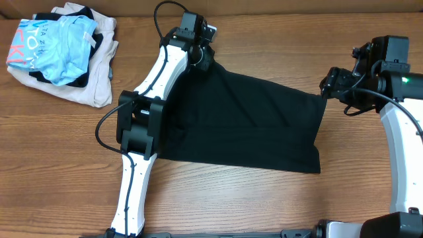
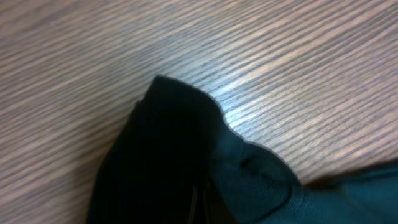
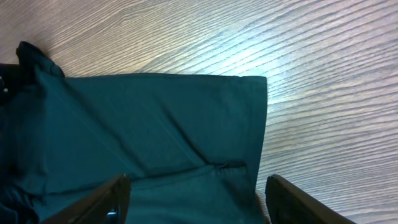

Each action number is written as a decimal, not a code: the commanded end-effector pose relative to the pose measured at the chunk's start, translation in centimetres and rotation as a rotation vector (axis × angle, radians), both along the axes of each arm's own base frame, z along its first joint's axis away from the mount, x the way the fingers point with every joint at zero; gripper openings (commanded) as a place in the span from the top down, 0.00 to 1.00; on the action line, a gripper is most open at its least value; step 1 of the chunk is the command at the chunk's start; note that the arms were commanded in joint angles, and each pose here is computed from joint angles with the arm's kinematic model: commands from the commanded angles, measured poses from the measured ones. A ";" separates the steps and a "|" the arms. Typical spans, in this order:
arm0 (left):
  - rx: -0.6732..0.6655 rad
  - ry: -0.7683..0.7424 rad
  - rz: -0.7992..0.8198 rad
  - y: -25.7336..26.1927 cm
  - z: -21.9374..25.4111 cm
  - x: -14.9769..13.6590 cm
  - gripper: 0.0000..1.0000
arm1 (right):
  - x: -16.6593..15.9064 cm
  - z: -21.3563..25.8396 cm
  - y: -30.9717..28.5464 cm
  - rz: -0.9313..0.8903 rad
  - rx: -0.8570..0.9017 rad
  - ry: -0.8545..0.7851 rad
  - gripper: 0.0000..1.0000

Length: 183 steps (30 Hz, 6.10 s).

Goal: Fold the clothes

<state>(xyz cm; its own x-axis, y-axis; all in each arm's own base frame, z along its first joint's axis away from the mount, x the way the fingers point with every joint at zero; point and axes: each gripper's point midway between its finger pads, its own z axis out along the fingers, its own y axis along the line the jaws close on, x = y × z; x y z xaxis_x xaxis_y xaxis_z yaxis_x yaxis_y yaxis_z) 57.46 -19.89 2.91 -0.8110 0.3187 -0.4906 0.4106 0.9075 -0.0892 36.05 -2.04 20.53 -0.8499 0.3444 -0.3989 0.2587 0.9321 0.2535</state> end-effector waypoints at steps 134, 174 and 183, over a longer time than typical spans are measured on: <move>0.224 0.489 0.422 14.8 14.8 -18.3 0.00 | -0.7 -19.6 6.5 0.244 0.162 0.265 0.43; 0.069 0.115 0.461 14.5 25.8 -16.4 0.00 | -1.1 -6.5 -4.6 -0.145 0.196 0.172 0.96; 0.068 0.121 0.468 14.5 25.7 -16.5 0.00 | -1.5 -6.6 -4.4 -0.133 0.196 0.187 0.96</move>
<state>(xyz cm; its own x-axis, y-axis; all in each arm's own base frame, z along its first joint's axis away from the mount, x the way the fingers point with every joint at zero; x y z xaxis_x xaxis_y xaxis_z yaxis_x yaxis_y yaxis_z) 41.05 -5.54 28.15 -0.9300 -0.0479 -0.3644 -0.0363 0.9986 -0.0387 34.32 -6.69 13.27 -0.8387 0.5270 -0.1371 0.4558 0.8171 0.3529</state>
